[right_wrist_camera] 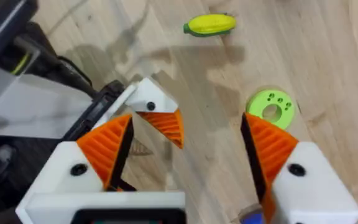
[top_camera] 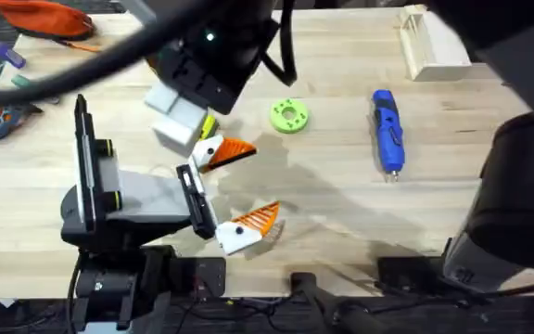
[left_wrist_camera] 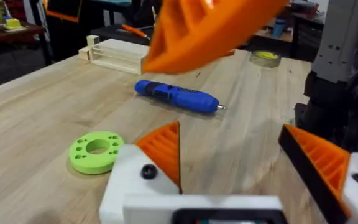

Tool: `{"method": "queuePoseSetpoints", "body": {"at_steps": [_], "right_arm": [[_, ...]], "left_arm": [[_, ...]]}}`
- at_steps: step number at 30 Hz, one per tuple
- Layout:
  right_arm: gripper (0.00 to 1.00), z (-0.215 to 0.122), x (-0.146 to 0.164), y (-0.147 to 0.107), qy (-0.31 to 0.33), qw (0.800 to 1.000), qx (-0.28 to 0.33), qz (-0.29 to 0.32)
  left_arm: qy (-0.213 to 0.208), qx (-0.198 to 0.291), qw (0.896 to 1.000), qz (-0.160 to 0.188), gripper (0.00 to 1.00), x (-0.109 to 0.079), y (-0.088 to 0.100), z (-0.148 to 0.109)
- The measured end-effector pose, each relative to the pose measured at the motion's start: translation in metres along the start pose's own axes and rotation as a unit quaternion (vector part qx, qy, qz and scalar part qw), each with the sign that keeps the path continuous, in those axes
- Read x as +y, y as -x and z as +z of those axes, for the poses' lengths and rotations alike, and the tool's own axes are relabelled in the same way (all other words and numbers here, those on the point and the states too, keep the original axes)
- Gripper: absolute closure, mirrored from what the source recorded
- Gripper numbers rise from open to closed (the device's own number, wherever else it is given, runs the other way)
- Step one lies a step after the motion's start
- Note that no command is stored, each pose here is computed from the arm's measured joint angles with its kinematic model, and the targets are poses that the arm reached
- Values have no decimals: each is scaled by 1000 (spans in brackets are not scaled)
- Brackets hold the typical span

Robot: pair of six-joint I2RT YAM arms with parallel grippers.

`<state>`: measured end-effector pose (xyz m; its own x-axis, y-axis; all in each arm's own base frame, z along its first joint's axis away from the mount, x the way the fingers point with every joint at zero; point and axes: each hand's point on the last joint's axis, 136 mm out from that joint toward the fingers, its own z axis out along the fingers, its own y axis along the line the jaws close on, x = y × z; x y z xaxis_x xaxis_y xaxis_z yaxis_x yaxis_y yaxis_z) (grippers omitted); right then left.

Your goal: Pick up the gripper from the table and insert it into the empty holder that is missing its gripper. Then pick up a screw, insert it into the mounting hole, and use the screwdriver to tighten it. Finally, clean up the table by picking up the vegetable and placing it into the bucket.

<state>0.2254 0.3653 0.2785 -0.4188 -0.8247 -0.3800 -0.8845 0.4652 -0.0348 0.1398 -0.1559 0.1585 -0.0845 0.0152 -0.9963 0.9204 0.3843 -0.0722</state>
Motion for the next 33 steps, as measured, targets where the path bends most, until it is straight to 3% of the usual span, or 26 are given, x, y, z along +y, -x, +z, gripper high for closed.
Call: {"method": "queuePoseSetpoints", "body": {"at_steps": [13, 27, 33], "right_arm": [[8, -5, -48, -26, -58, 996, 42, 49], [8, 10, -63, -2, -23, 996, -23, 85], [8, 12, -72, -11, -27, 992, -54, 110]], "left_arm": [[0, 0, 1000, 0, 15, 0, 0, 0], [0, 0, 1000, 0, 15, 0, 0, 0], [0, 0, 1000, 0, 15, 0, 0, 0]]}}
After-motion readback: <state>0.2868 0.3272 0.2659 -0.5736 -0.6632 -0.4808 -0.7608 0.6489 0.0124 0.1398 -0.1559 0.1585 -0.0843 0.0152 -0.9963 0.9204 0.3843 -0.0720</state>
